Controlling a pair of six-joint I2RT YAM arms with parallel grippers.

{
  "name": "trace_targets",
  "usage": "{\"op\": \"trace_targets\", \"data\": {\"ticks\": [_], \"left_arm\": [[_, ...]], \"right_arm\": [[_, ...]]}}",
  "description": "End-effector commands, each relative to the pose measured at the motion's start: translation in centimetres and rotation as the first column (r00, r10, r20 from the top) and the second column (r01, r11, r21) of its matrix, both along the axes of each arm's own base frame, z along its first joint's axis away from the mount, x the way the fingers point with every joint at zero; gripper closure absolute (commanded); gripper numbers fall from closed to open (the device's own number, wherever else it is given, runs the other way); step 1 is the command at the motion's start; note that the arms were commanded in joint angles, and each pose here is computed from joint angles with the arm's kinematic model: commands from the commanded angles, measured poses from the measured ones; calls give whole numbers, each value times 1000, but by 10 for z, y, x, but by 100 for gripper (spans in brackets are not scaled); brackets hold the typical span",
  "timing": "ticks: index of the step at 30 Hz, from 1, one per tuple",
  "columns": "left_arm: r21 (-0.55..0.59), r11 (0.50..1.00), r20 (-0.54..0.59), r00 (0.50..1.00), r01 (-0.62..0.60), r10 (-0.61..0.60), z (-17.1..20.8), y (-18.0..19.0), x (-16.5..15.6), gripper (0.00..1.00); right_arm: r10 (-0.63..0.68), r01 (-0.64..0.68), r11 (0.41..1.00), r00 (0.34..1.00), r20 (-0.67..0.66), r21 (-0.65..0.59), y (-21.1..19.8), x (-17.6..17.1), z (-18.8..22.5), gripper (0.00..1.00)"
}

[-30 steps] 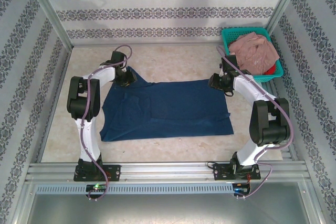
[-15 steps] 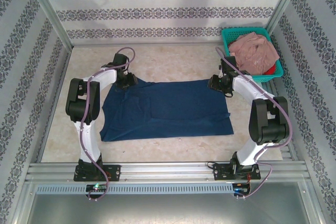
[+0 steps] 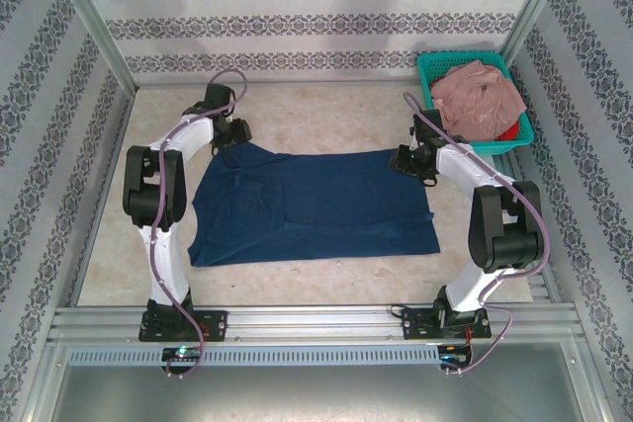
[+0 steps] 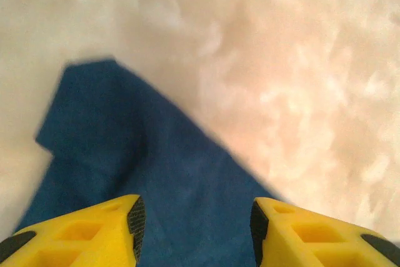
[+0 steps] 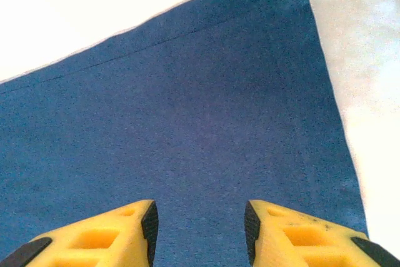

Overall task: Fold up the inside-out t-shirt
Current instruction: Smooth out the T-shirt at the center of the table, then fold the T-shirt at the center of the table.

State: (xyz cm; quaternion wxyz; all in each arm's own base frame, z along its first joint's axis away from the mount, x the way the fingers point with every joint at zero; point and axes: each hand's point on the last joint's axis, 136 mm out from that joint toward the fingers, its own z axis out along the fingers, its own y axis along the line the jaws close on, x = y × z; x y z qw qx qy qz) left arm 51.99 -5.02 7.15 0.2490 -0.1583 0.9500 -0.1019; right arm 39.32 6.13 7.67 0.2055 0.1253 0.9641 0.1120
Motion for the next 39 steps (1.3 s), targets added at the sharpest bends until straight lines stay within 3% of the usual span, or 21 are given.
{"op": "trace_targets", "data": {"ticks": [1, 13, 28, 39], "left_arm": [[16, 1000, -33, 999, -25, 25, -10, 22, 4, 50], [-56, 996, -107, 993, -65, 58, -33, 52, 6, 49], [-47, 997, -139, 989, -56, 49, -52, 58, 14, 79], [-18, 1000, -116, 993, -25, 23, -45, 62, 26, 81]], "right_arm": [[20, -20, 1000, 1000, -20, -13, 2, -4, -8, 56], [32, -33, 999, 998, -45, -11, 7, -3, -19, 57], [28, -30, 999, 999, -43, -41, 0, -4, -13, 56], [33, -35, 999, 998, -48, -34, 0, -4, -14, 56]]}}
